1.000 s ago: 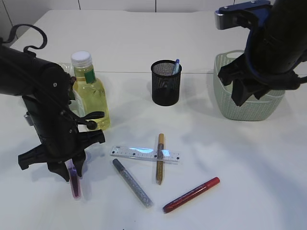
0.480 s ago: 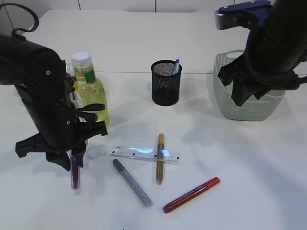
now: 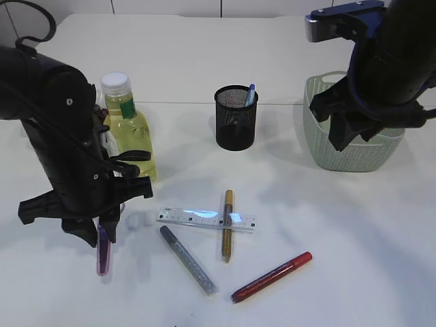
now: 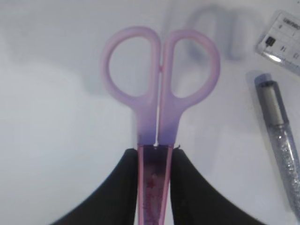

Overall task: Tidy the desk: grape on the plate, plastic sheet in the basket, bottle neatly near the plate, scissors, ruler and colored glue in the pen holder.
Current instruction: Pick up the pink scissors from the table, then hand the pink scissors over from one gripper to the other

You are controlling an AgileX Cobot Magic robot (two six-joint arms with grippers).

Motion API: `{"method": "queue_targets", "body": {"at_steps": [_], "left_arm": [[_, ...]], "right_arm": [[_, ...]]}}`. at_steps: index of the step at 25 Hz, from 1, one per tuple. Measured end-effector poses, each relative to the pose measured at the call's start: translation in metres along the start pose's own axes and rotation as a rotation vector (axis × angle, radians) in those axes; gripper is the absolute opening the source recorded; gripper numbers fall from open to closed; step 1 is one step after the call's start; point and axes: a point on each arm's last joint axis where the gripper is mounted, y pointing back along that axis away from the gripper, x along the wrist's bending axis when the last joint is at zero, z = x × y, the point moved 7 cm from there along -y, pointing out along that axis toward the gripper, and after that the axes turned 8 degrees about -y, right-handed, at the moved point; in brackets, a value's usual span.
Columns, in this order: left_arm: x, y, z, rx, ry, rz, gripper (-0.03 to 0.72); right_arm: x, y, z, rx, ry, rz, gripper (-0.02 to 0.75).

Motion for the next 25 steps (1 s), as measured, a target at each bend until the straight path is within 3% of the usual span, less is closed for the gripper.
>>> {"method": "queue_targets", "body": {"at_steps": [11,25], "left_arm": [[-0.022,0.002,-0.022,-0.008,-0.156,0.013,0.143],[-0.036,0.044,-0.012,-0.170,-0.302,-0.121,0.143]], "right_arm": [[0.000,0.000,0.000,0.000,0.000,0.000,0.353],[0.000,0.000,0.000,0.000,0.000,0.000,0.352]]}}
